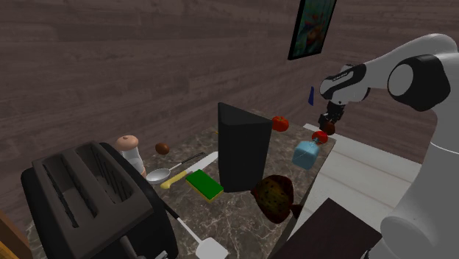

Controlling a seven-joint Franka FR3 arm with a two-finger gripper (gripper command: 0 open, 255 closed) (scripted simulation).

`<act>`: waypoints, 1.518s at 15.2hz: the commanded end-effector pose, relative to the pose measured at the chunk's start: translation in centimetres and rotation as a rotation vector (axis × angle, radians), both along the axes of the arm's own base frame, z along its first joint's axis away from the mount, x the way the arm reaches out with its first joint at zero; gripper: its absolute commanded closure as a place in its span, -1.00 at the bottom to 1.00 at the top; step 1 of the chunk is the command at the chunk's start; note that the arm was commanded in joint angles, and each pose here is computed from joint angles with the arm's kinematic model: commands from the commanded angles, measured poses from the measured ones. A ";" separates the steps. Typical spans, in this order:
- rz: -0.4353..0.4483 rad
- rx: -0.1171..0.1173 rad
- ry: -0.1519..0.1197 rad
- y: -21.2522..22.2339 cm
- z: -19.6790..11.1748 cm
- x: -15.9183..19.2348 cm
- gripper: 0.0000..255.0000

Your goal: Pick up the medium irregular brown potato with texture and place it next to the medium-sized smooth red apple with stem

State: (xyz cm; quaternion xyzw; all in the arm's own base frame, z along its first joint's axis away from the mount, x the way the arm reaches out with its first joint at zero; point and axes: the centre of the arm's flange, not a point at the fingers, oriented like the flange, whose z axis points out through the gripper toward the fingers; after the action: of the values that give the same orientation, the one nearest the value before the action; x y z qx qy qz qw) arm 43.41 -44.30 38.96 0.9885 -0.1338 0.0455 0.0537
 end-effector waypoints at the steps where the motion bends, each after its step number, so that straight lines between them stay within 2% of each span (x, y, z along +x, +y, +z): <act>1: 0.001 0.003 0.003 0.1 -1.3 0.0 1.00; 6: 0.001 0.003 0.003 0.1 -3.9 0.0 1.00; 14: 0.001 0.003 0.003 0.1 -3.9 0.0 1.00; 15: 0.001 0.003 0.003 0.2 -3.8 0.1 -1.00; 20: 0.001 0.003 0.003 0.1 -3.9 0.0 -1.00; 23: 0.001 0.003 0.003 0.5 0.0 -0.3 -1.00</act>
State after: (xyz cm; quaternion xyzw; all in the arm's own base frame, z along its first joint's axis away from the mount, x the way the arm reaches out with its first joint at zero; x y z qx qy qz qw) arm 43.38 -44.01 38.08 0.9886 -0.1336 0.0448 0.0531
